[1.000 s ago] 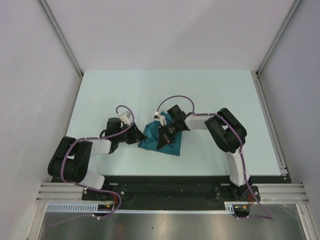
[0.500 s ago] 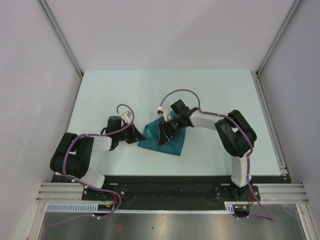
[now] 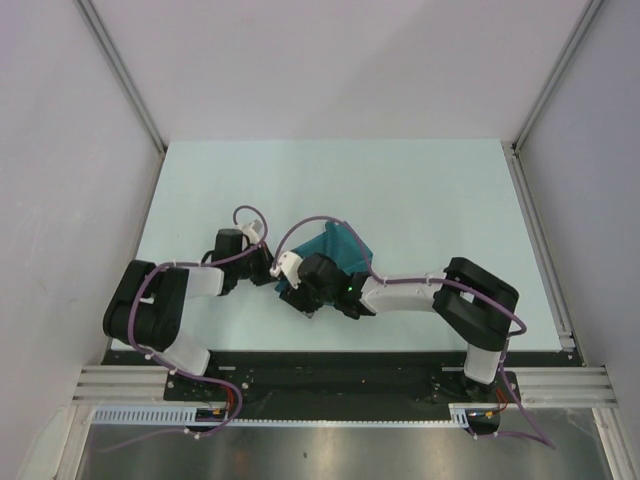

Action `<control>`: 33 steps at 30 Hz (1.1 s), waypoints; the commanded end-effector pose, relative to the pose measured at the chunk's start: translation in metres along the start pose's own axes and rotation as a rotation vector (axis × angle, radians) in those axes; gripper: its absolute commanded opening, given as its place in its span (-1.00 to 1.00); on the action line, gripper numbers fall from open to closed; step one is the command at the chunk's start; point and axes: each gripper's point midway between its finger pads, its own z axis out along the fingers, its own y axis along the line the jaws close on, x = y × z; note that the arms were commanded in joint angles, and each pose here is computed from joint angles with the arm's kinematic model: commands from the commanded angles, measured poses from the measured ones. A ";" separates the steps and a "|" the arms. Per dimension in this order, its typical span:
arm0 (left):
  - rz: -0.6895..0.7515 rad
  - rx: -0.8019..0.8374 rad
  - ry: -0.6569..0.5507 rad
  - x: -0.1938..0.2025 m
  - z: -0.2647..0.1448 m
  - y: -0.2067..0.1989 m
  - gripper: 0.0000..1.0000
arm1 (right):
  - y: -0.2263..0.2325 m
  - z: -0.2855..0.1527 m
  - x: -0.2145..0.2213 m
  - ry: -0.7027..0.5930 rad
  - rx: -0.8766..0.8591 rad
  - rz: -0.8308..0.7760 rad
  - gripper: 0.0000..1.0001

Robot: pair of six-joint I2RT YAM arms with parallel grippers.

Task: Fold the napkin, place the utensils inside, and roll it up
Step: Roll the napkin with the utensil

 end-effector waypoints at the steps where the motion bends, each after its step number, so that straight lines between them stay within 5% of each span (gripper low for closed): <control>1: 0.004 0.005 -0.015 -0.012 0.001 -0.002 -1.00 | -0.022 0.012 -0.024 -0.126 0.182 -0.129 0.38; 14: 0.004 0.007 -0.014 -0.014 0.001 -0.003 -1.00 | -0.037 0.035 0.021 0.022 0.273 -0.130 0.24; 21: 0.012 0.055 -0.018 -0.018 0.002 -0.012 -1.00 | -0.028 0.037 0.050 0.107 0.131 -0.041 -0.15; 23: 0.015 0.075 -0.026 -0.021 0.002 -0.017 -0.79 | -0.027 0.038 0.053 0.123 0.075 0.007 -0.31; 26: 0.022 0.075 -0.066 -0.032 -0.001 -0.020 -0.33 | -0.010 0.036 0.050 0.137 -0.114 0.114 -0.82; 27: 0.030 0.069 -0.094 -0.038 -0.004 -0.021 -0.06 | -0.008 0.033 0.056 0.172 -0.147 0.143 -0.88; 30: 0.036 0.024 -0.167 -0.053 -0.013 -0.017 0.24 | -0.003 0.024 0.049 0.196 -0.269 0.254 -1.00; 33: 0.053 -0.030 -0.210 -0.055 -0.022 -0.010 0.36 | 0.000 0.016 0.037 0.218 -0.347 0.349 -1.00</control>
